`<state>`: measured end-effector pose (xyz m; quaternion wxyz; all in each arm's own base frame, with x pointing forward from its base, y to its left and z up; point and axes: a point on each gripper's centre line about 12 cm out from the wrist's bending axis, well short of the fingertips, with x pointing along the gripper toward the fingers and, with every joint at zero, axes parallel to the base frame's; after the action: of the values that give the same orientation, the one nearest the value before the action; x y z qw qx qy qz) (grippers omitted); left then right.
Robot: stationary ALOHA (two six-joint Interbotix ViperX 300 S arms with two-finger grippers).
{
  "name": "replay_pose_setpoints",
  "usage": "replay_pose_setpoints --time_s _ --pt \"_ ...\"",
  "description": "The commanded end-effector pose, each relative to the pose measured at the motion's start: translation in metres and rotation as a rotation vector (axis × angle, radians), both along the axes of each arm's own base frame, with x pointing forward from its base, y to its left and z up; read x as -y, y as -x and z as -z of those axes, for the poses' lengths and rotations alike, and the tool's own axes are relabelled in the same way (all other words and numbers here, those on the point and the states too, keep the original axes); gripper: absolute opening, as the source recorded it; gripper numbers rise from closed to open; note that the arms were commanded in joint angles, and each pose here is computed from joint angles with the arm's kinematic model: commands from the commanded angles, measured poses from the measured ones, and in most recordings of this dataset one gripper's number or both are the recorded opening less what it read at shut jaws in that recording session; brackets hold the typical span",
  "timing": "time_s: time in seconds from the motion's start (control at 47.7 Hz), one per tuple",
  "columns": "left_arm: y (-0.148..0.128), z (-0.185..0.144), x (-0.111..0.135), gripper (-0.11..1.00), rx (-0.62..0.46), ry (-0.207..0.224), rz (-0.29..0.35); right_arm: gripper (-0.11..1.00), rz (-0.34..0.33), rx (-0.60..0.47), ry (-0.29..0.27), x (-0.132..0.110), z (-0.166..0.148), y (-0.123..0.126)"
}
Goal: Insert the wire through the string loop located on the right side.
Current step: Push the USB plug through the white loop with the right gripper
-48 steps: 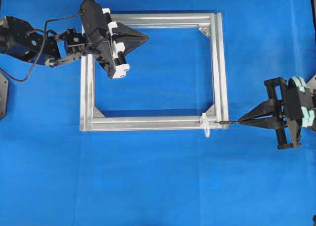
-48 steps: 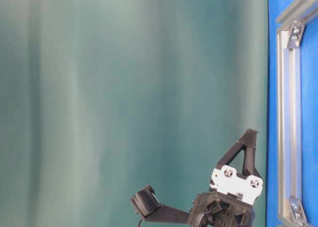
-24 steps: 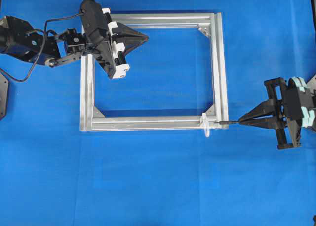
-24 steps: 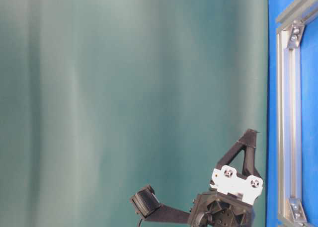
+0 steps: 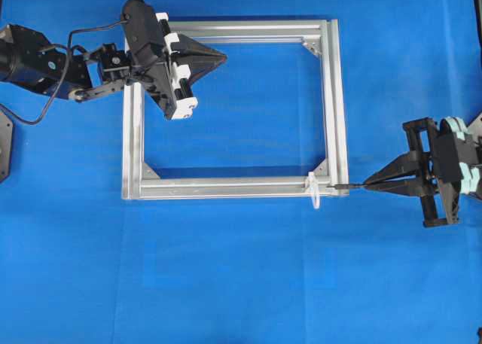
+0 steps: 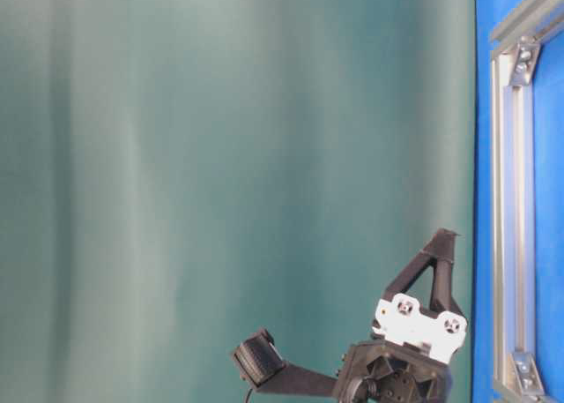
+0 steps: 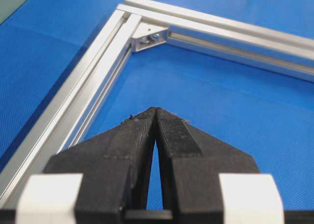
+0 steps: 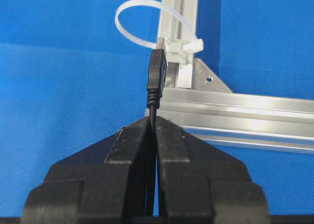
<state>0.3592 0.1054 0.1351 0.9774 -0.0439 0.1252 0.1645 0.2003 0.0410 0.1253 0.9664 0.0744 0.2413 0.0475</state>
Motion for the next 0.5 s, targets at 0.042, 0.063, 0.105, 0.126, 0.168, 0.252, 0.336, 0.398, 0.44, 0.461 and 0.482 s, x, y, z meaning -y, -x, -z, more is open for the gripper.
replay_pose_setpoints --time_s 0.042,0.063,0.105,0.126,0.168,0.252,0.336,0.398,0.44,0.461,0.482 --pt "-0.0021 -0.0138 0.0007 0.0 0.041 -0.014 0.004 -0.03 0.004 0.016 -0.003 0.0001 -0.0035 -0.0031" --pt "-0.0018 -0.0128 0.0009 0.0 0.037 -0.014 0.006 -0.03 0.004 0.016 -0.003 0.0001 -0.0035 -0.0031" --pt "-0.0017 -0.0134 0.0008 0.0 0.039 -0.014 0.004 -0.03 0.003 0.019 -0.004 -0.0004 -0.0043 -0.0035" --pt "-0.0022 -0.0138 0.0008 0.0 0.04 -0.015 0.006 -0.03 0.006 0.018 -0.004 0.0001 -0.0038 -0.0031" --pt "-0.0017 -0.0134 0.0008 0.0 0.039 -0.014 0.004 -0.03 0.004 0.018 -0.003 -0.0001 -0.004 -0.0035" --pt "-0.0018 -0.0128 0.0009 0.0 0.037 -0.014 0.006 -0.03 0.006 0.019 -0.004 0.0 -0.0043 -0.0035" --pt "-0.0018 -0.0136 0.0009 0.0 0.04 -0.015 0.006 -0.03 0.004 0.019 -0.004 -0.0002 -0.0044 -0.004" --pt "-0.0018 -0.0136 0.0009 0.0 0.04 -0.015 0.006 -0.03 0.006 0.021 -0.005 -0.0002 -0.0048 -0.0044" --pt "-0.0022 -0.014 0.0007 0.0 0.042 -0.014 0.004 -0.03 0.004 0.019 -0.004 -0.0003 -0.0045 -0.0044" --pt "-0.0018 -0.0128 0.0008 0.0 0.038 -0.013 0.004 -0.03 0.005 0.021 -0.005 -0.0004 -0.0049 -0.0049" --pt "-0.0017 -0.0134 0.0008 0.0 0.039 -0.014 0.004 -0.03 0.005 0.021 -0.005 -0.0004 -0.0048 -0.0049"
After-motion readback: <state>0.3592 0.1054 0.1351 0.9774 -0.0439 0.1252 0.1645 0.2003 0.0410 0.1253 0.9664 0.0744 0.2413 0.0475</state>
